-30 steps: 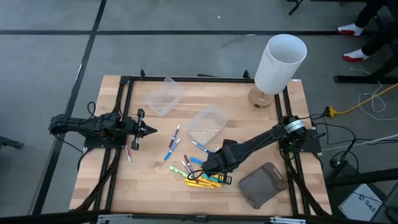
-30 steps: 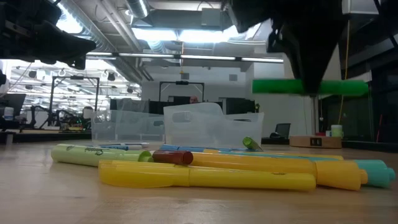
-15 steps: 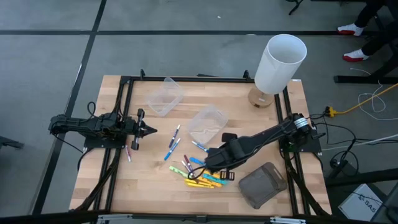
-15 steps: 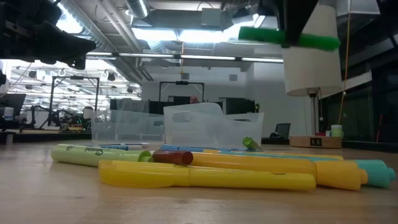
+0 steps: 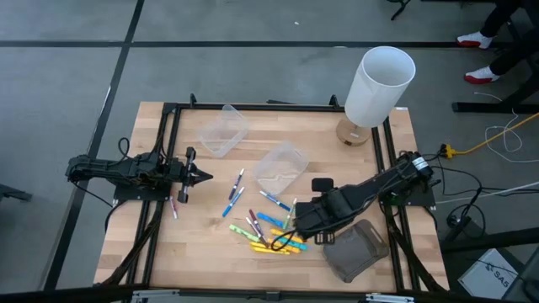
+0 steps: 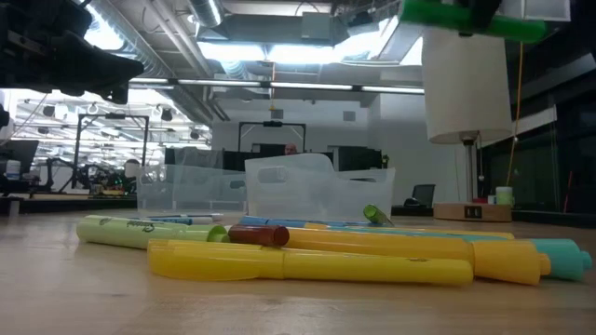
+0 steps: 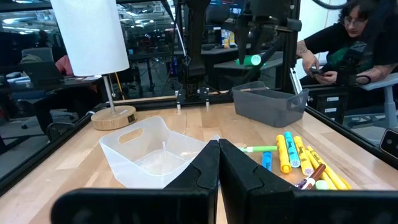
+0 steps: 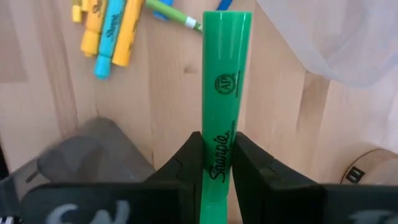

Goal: Pick & Place Markers
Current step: Put the green highlighter into the black bin

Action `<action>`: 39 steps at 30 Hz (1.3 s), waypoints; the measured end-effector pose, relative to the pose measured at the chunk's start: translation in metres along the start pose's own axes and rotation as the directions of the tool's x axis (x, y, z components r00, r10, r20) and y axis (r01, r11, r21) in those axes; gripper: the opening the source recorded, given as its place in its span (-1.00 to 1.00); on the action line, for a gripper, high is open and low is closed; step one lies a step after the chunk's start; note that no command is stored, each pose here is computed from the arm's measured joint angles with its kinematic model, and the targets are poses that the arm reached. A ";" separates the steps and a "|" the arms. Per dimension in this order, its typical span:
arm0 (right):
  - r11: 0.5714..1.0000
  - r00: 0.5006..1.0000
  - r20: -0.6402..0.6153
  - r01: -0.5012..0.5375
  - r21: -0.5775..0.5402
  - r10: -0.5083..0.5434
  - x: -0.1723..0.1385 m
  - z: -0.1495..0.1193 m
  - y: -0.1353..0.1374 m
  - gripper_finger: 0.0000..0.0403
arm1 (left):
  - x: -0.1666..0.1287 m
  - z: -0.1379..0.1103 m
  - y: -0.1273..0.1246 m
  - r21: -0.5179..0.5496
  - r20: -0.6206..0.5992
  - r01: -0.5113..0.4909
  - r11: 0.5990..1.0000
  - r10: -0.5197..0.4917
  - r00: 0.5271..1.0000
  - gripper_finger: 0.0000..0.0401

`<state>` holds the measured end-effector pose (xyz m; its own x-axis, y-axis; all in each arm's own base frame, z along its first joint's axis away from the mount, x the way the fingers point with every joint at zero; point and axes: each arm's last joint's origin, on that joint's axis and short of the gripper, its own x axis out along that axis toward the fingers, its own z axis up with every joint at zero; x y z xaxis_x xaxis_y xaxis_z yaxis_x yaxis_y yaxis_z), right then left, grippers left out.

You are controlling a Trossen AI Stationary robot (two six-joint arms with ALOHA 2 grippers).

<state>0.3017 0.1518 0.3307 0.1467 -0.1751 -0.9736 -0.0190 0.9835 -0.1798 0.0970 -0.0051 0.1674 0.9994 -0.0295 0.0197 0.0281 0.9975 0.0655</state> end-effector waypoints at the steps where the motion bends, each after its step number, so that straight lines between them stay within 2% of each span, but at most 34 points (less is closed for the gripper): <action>1: 1.000 1.000 0.006 -0.003 -0.011 0.003 -0.003 -0.002 0.000 -0.70 | 0.000 0.000 0.000 0.000 0.000 0.000 1.000 0.000 1.000 -0.98; 9: 0.998 0.999 0.045 -0.022 -0.066 0.025 -0.021 -0.017 0.003 -0.70 | 0.000 0.000 0.000 0.000 0.000 0.000 1.000 0.000 1.000 -0.98; 17: 0.993 0.998 0.057 -0.030 -0.113 0.036 -0.026 -0.024 0.010 -0.70 | 0.000 0.000 0.000 0.000 0.000 0.000 1.000 0.000 1.000 -0.98; 27: 0.990 0.997 -0.061 -0.055 -0.131 0.047 -0.001 -0.061 0.003 -0.70 | 0.000 0.000 0.000 0.000 0.000 0.000 1.000 0.000 1.000 -0.98; 30: 0.984 0.993 -0.088 -0.095 -0.153 0.082 0.008 -0.076 0.006 -0.70 | 0.000 0.000 0.000 0.000 0.000 0.000 1.000 0.000 1.000 -0.98; 39: 0.939 0.971 -0.190 -0.196 -0.284 0.145 0.027 -0.107 0.023 -0.70 | 0.000 0.000 0.000 0.000 0.000 0.000 1.000 0.000 1.000 -0.98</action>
<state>0.1990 0.1644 0.2849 -0.0483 -0.0359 -0.9982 -0.3275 0.9447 -0.0181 0.0970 -0.0051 0.1674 0.9994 -0.0295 0.0198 0.0281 0.9975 0.0655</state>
